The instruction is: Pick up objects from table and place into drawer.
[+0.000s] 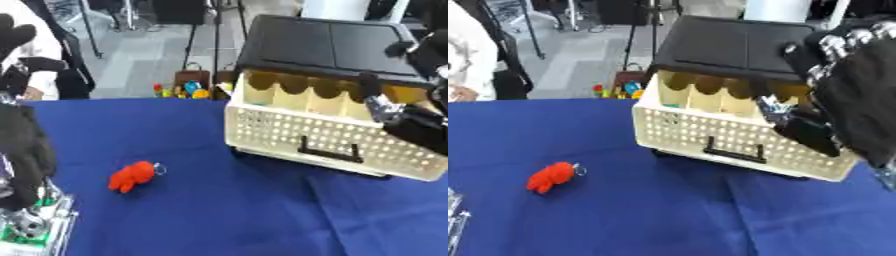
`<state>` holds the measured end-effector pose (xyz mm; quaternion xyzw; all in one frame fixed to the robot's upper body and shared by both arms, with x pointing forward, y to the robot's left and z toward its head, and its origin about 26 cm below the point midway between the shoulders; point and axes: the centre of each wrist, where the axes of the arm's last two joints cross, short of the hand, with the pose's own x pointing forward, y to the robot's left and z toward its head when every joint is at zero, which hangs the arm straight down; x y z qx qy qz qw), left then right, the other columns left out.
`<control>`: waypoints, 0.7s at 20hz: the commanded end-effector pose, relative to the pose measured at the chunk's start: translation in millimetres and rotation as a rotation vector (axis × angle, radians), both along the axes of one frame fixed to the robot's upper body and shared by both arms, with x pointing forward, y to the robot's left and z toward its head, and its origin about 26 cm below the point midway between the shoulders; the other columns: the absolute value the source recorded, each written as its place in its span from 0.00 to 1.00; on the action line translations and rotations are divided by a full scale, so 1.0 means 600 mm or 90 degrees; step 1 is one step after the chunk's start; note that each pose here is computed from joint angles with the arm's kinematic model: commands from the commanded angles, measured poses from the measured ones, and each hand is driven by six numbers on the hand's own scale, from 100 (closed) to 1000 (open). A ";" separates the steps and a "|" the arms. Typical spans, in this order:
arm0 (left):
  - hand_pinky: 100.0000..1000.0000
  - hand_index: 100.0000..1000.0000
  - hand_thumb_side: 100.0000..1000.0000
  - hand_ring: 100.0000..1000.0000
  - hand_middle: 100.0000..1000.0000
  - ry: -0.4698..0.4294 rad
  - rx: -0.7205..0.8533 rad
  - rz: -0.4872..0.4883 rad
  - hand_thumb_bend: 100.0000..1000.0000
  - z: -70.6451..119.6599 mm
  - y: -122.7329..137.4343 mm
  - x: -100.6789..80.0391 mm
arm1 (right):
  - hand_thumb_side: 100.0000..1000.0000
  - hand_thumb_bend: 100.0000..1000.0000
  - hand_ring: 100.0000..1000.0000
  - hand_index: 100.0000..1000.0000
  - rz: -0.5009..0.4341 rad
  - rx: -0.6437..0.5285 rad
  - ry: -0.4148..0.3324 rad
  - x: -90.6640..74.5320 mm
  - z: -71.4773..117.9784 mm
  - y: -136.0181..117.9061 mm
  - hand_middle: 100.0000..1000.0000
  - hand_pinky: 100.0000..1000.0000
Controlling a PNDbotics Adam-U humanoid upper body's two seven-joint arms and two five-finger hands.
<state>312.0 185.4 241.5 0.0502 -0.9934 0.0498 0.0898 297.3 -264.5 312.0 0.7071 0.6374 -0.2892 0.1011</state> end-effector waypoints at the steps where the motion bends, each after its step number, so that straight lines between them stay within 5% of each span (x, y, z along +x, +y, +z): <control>1: 0.48 0.85 0.79 0.70 0.67 -0.019 0.010 0.015 0.48 0.016 0.009 -0.002 | 0.62 0.03 0.00 0.53 -0.008 0.049 -0.052 -0.008 0.028 -0.020 0.00 0.00; 4: 0.48 0.86 0.80 0.71 0.68 -0.016 0.020 0.037 0.48 0.022 0.017 -0.001 | 0.63 0.00 0.02 0.56 -0.004 0.112 -0.086 -0.011 0.041 -0.029 0.01 0.00; 10: 0.48 0.91 0.78 0.76 0.72 0.007 0.104 0.144 0.42 0.038 0.065 0.000 | 0.77 0.00 0.25 0.65 0.008 0.267 -0.151 -0.015 0.070 -0.042 0.24 0.00; 14: 0.49 0.94 0.81 0.81 0.76 0.057 0.198 0.226 0.33 0.030 0.103 0.001 | 0.84 0.00 0.35 0.67 0.036 0.333 -0.146 -0.014 0.066 -0.047 0.33 0.13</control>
